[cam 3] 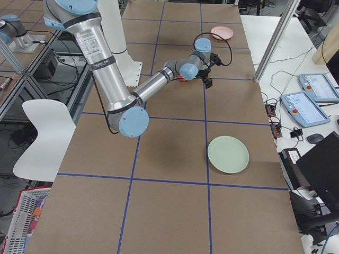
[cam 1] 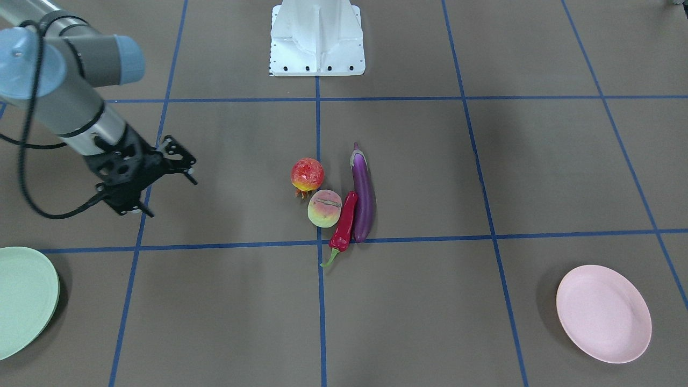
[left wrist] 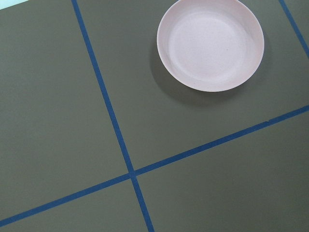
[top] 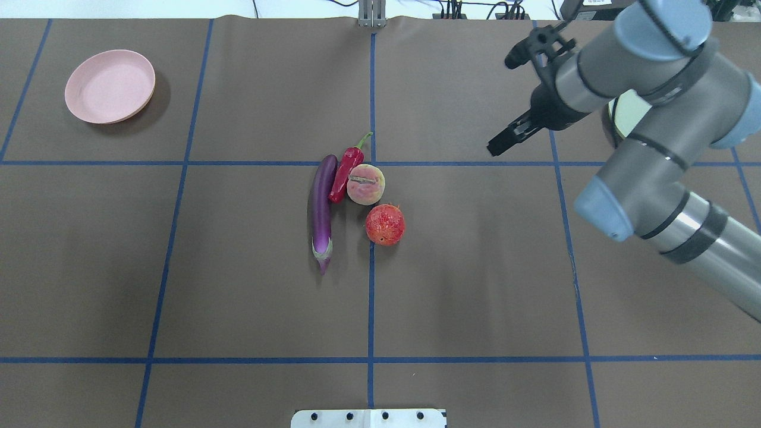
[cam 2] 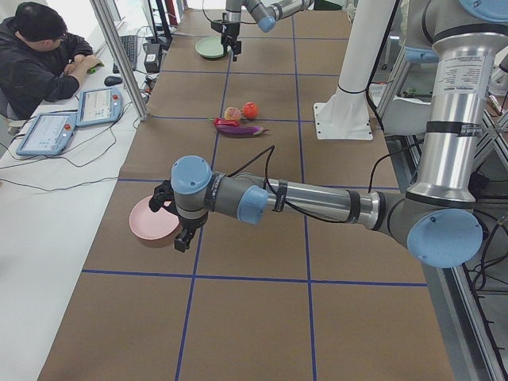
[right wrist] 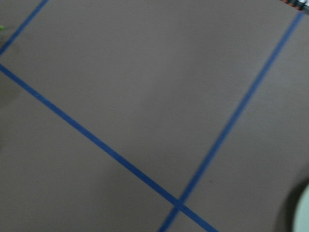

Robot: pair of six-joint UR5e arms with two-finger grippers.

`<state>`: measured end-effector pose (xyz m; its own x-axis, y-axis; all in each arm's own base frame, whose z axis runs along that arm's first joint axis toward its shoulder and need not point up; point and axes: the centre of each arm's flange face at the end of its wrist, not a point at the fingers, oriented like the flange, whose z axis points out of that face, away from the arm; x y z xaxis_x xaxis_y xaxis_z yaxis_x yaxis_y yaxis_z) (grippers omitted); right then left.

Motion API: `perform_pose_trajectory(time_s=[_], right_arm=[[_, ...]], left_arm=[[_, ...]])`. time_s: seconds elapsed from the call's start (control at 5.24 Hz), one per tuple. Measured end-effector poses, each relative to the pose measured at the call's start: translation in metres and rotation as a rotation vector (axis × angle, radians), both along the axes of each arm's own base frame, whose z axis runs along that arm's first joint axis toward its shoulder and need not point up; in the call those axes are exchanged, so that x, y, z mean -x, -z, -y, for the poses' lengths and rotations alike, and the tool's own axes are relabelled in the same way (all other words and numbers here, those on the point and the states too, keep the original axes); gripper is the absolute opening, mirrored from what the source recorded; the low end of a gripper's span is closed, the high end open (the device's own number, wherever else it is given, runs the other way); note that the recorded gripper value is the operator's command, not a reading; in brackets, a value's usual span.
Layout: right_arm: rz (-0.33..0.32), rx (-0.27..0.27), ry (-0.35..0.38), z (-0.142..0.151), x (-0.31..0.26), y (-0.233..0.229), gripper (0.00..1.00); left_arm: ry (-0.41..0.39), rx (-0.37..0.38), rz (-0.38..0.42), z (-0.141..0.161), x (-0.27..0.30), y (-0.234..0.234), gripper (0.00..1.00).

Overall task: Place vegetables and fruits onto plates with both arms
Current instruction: 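Move the right gripper down over the red pomegranate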

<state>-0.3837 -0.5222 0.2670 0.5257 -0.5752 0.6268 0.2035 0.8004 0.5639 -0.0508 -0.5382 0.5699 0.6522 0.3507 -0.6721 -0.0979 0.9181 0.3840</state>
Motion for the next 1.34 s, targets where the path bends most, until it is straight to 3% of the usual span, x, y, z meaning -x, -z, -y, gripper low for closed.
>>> perform_pose_trajectory(time_s=[0.38, 0.57, 0.95, 1.34], right_arm=[[-0.009, 0.100, -0.122, -0.056, 0.124, 0.054, 0.99], [-0.052, 0.136, -0.168, -0.071, 0.171, 0.071, 0.99], [-0.117, 0.160, -0.197, -0.086, 0.225, 0.078, 0.99], [-0.185, 0.149, -0.191, -0.087, 0.229, 0.064, 0.95]], left_arm=[[-0.001, 0.005, 0.000, 0.000, -0.001, -0.003, 1.00], [-0.002, 0.006, 0.000, -0.001, -0.001, -0.004, 1.00], [-0.002, 0.006, 0.000, -0.001, -0.001, -0.005, 1.00], [-0.001, 0.004, 0.000, -0.001, -0.001, -0.005, 1.00]])
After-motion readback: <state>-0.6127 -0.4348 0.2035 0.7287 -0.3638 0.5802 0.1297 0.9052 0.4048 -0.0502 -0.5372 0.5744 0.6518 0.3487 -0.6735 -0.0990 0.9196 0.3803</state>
